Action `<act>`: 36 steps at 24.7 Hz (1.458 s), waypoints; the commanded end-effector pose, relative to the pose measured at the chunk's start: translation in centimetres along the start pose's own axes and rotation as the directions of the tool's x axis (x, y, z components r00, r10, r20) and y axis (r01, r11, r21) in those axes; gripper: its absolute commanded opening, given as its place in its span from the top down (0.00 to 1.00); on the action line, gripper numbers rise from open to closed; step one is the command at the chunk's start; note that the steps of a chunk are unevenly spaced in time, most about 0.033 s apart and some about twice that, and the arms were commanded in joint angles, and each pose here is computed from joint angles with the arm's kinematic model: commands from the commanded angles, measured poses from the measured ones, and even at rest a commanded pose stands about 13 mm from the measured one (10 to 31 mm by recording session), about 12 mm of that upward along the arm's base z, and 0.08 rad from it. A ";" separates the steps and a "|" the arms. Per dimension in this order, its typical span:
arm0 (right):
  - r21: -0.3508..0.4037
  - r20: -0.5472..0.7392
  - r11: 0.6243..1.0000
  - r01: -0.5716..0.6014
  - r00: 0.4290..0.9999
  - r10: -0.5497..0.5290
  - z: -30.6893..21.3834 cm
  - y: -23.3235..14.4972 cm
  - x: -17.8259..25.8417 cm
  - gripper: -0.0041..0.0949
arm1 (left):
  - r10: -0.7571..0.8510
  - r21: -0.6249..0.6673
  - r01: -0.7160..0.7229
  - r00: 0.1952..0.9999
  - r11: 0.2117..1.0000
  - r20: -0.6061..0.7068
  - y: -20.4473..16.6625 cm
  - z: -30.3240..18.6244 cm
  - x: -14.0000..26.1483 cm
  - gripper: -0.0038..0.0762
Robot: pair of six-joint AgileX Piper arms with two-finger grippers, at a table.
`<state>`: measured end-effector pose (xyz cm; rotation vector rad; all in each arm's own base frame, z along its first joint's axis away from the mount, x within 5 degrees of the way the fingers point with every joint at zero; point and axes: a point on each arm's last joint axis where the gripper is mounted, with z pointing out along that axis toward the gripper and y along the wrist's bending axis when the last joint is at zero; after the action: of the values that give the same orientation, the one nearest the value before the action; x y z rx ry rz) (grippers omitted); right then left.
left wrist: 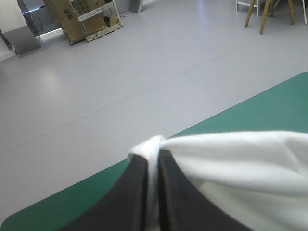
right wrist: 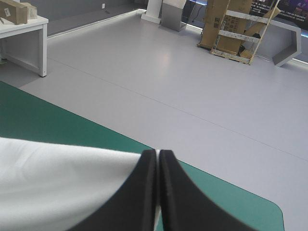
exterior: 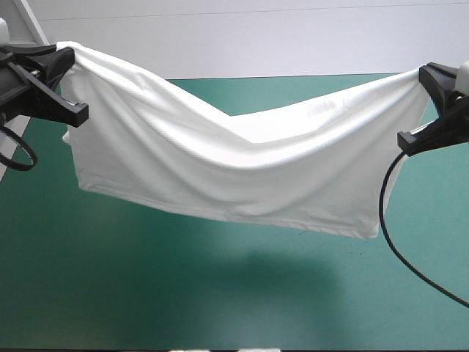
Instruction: Fold the cloth
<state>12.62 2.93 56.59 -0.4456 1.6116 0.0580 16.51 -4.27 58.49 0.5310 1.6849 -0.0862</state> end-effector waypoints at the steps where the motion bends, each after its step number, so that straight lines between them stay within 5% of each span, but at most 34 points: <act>1: 0.036 0.095 0.999 -0.013 0.995 0.010 0.5 -0.6 -1.2 0.98 | -0.017 -0.030 0.019 0.997 0.999 0.081 0.5 0.8 -0.9 0.93; 16: 0.011 -0.099 0.997 -0.071 0.993 0.072 18.3 -4.7 2.4 0.98 | -0.062 -0.022 0.060 0.991 0.998 -0.118 3.6 18.0 3.9 0.93; 21: 0.007 -0.102 0.997 -0.071 0.992 0.071 20.5 -5.8 1.6 0.98 | -0.023 -0.061 0.017 0.994 0.998 -0.108 4.9 19.1 2.4 0.93; 24: -0.012 -0.289 0.993 -0.118 0.951 0.109 22.4 -6.2 6.4 0.97 | -0.109 -0.069 0.096 0.970 0.993 -0.216 6.2 20.0 5.1 0.93; 27: -0.048 -0.439 0.970 -0.239 0.877 0.194 22.4 -5.9 13.5 0.97 | -0.176 -0.014 0.189 0.882 0.982 -0.438 6.6 22.1 11.9 0.93; 36: -0.027 -0.568 0.930 -0.366 0.771 0.287 16.1 -1.9 22.0 0.97 | -0.245 0.063 0.342 0.779 0.938 -0.577 3.4 19.6 20.1 0.93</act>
<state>29.89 0.31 33.04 -0.3175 2.3412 0.3134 36.13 -1.80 33.99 0.4572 2.4705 -0.3016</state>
